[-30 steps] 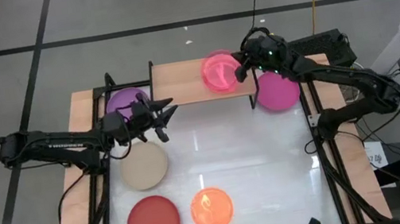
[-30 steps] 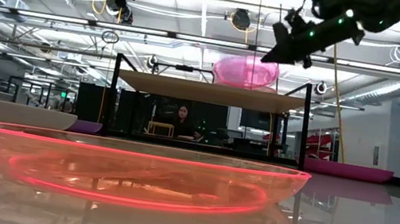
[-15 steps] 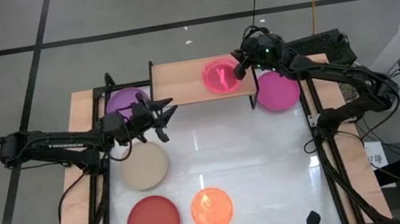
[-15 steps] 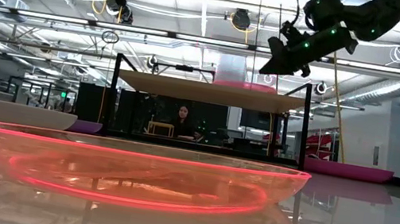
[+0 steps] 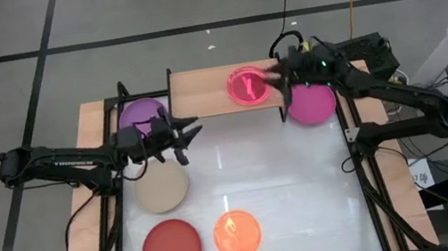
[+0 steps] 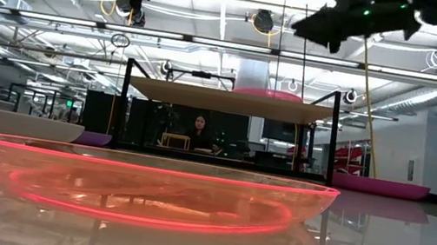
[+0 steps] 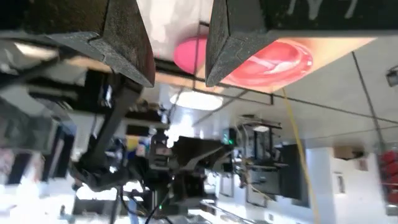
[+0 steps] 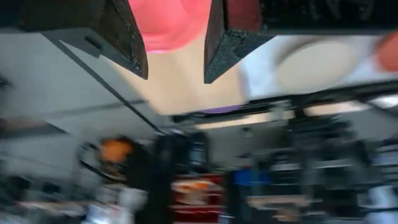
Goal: Place and stack plates onto a shelf
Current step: Stack the small orange plate on top of the other small pink plate on the shelf
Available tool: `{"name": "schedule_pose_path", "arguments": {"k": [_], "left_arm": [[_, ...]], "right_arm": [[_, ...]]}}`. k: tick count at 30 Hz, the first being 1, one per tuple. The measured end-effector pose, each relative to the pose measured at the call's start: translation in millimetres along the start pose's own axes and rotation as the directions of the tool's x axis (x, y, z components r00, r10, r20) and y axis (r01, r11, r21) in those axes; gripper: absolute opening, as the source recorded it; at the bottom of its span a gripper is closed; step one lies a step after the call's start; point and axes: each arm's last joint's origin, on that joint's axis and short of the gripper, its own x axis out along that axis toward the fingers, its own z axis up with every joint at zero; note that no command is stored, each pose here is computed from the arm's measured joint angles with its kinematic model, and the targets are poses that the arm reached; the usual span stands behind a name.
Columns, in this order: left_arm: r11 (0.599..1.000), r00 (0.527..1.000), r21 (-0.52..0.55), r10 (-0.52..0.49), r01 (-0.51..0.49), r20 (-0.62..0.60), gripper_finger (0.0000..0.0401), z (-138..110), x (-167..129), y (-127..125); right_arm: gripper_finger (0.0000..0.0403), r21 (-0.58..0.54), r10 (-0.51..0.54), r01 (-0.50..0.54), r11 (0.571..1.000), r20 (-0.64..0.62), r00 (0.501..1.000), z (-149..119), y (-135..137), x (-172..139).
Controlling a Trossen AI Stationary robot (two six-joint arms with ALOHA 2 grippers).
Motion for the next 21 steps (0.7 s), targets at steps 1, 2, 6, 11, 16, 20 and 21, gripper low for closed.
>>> {"name": "schedule_pose_path", "arguments": {"k": [1, 2, 6, 11, 16, 20, 21], "left_arm": [[1.0, 1.0, 0.011, -0.013, 0.013, -0.015, 0.0147, 0.9, 0.3, -3.2], [0.999, 0.999, 0.025, -0.024, 0.025, -0.036, 0.0147, 2.2, 0.8, -7.2], [0.998, 0.993, 0.056, -0.008, 0.015, -0.116, 0.0147, 14.1, 6.9, -21.2], [0.999, 0.979, 0.018, -0.039, 0.043, -0.198, 0.0147, 9.9, 25.5, -37.7], [0.999, 0.94, -0.014, -0.034, 0.031, -0.338, 0.0147, -27.6, 49.9, -47.6], [0.996, 0.857, -0.092, -0.048, 0.001, -0.513, 0.0147, -63.1, 62.3, -52.5], [0.992, 0.832, -0.123, -0.068, -0.001, -0.551, 0.0147, -68.1, 63.9, -53.7]], "right_arm": [[0.0136, -0.019, 0.031, -0.031, 0.999, 0.009, 0.999, -1.8, 7.6, -4.0], [0.0135, -0.032, 0.057, -0.057, 0.998, 0.015, 0.998, -4.1, 15.3, -7.7], [0.0133, -0.075, 0.159, -0.156, 0.985, 0.035, 0.987, -15.5, 42.8, -23.2], [0.0133, -0.097, 0.262, -0.256, 0.962, 0.051, 0.964, -25.1, 66.2, -34.8], [0.0133, -0.101, 0.34, -0.334, 0.937, 0.047, 0.939, -31.1, 82.1, -39.6], [0.0133, -0.104, 0.401, -0.398, 0.912, 0.019, 0.916, -40.6, 94.4, -38.9], [0.0133, -0.104, 0.415, -0.411, 0.906, 0.014, 0.91, -43.8, 97.2, -38.6]]}}
